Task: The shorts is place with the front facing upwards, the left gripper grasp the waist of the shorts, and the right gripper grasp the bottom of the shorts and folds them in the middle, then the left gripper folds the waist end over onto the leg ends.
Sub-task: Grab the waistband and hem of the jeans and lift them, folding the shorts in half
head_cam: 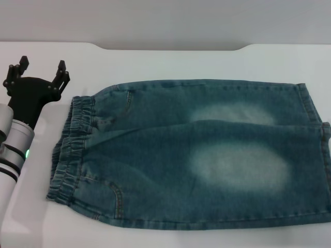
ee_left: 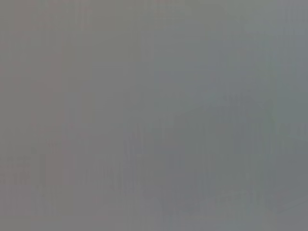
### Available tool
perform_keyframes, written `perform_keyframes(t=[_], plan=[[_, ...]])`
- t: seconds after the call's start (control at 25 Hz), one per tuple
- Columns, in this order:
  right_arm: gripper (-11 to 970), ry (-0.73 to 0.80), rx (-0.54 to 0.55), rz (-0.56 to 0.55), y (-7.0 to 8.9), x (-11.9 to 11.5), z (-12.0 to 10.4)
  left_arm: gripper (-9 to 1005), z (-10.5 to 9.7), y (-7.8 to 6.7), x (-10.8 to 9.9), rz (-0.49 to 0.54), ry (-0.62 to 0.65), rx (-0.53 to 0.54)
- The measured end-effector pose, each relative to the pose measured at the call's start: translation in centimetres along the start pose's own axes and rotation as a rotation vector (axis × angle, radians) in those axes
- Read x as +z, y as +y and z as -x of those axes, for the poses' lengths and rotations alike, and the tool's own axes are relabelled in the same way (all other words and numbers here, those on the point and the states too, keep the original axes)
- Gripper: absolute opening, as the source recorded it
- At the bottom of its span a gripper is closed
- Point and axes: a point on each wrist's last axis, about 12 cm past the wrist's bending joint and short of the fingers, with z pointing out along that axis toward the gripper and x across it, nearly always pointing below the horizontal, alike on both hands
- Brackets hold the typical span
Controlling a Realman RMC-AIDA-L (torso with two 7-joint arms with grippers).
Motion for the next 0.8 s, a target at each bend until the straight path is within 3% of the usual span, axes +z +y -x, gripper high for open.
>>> perform_keyframes(t=[0.56,0.8], plan=[[575,-0.004,0.026,-0.025,-0.1,-0.3,0.2,803,0.0,-0.9,0.0,-0.035,0.018,-0.013],[576,0.048,0.127,-0.012,-1.3,2.0,0.6,786,1.3,-2.0,1.5,-0.077,0.039,-0.059]])
